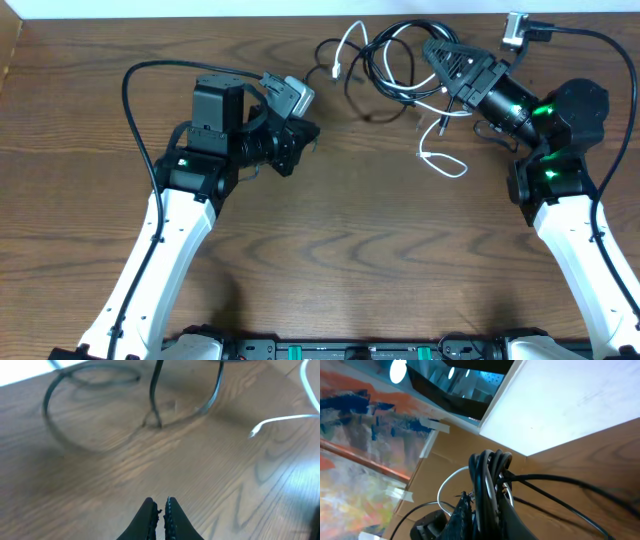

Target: Untangle cables

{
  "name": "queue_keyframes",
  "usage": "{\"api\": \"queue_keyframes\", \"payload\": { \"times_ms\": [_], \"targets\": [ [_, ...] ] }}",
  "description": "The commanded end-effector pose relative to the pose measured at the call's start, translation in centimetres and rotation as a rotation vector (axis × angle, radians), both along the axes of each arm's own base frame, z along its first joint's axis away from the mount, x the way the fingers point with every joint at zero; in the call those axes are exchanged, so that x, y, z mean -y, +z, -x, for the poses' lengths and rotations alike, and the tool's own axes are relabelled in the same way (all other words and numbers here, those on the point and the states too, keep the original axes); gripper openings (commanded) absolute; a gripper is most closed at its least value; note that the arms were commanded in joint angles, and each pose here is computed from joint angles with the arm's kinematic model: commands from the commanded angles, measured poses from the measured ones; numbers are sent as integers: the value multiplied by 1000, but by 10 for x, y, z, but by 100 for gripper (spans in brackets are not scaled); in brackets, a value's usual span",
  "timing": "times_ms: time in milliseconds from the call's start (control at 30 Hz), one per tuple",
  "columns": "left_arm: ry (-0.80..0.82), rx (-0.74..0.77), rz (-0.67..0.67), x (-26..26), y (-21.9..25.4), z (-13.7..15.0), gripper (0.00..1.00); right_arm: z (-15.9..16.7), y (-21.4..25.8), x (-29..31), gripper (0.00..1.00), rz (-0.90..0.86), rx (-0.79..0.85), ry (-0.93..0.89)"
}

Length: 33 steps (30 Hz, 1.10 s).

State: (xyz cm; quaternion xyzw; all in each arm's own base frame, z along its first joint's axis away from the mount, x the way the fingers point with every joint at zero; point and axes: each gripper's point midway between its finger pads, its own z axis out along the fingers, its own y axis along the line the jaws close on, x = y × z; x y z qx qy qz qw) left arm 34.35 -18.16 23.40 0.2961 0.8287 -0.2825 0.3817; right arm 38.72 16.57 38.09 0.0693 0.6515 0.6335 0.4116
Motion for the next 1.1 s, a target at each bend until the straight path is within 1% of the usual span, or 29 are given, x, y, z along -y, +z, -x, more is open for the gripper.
{"api": "queue_keyframes", "payload": {
  "times_ms": [0, 133, 167, 200, 233, 300, 533, 667, 867, 1067],
  "targets": [
    [30, 2, -41, -6, -4, -4, 8, 5, 15, 3, 1, 19, 72, -18],
    [31, 37, -32, -4, 2, -9, 8, 10, 14, -1, 1, 19, 64, 19],
    [31, 45, -30, -4, 4, -10, 17, 11, 14, -2, 1, 13, 55, 32],
    [31, 62, -25, -4, 6, -13, 32, 13, 13, -4, 1, 6, 43, 46],
    [32, 83, -20, -3, 10, -16, 42, 16, 13, -6, 1, 4, 36, 66],
    [32, 116, -11, -2, 16, -20, 48, 19, 12, -9, 1, 6, 32, 92],
    [37, 230, 21, 1, 39, -34, 49, 26, 2, -15, 1, 34, 4, 149],
    [38, 295, 37, 3, 52, -40, 49, 35, -5, -21, 1, 50, -23, 219],
    [44, 313, 38, 3, 55, -43, 49, 51, -8, -30, 1, 65, -21, 314],
    [93, 319, 7, -5, 53, -49, 49, 63, -8, -43, 1, 78, -5, 377]
  ]
}}
